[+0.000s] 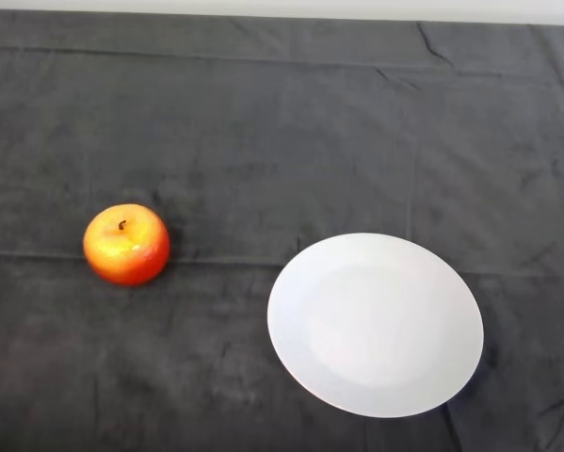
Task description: Move the apple to the plate
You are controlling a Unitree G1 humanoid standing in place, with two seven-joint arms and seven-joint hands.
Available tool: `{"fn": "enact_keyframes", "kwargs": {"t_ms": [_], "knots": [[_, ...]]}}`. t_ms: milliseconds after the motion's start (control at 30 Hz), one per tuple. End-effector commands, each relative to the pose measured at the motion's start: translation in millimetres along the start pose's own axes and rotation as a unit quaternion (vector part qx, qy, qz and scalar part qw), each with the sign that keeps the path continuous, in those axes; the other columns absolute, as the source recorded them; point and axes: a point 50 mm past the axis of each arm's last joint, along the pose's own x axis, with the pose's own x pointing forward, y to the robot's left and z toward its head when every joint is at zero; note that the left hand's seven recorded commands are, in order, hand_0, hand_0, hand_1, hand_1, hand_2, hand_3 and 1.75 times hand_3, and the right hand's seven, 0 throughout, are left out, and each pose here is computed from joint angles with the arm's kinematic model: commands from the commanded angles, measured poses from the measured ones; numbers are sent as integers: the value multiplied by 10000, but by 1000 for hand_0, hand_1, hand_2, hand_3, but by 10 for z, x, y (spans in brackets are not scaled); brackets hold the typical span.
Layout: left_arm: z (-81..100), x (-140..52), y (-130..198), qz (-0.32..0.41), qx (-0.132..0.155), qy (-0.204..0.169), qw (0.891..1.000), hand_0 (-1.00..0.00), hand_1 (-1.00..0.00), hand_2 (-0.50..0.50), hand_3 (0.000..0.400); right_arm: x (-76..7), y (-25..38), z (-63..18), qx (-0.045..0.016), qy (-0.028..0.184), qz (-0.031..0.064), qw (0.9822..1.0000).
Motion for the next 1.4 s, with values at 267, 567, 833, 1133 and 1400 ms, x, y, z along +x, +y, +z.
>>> {"fn": "enact_keyframes", "kwargs": {"t_ms": [267,567,833,1133,1400], "knots": [[-107,-155,-438,-1221,-49,152,9924,0,0,0,0,-8,5,-82,12,124,12,9999],[-246,-296,-644,-2161,173,470,9751,0,0,0,0,-9,6,-82,13,123,12,9999],[-429,-514,-842,-3082,326,861,9468,0,0,0,0,-10,6,-82,15,122,12,9999],[-629,-788,-1065,-4321,419,1525,8879,0,0,0,0,-10,6,-82,16,121,12,9999],[-747,-1082,-1293,-5347,440,1912,8220,0,0,0,0,-11,6,-82,18,121,12,9999]]}}
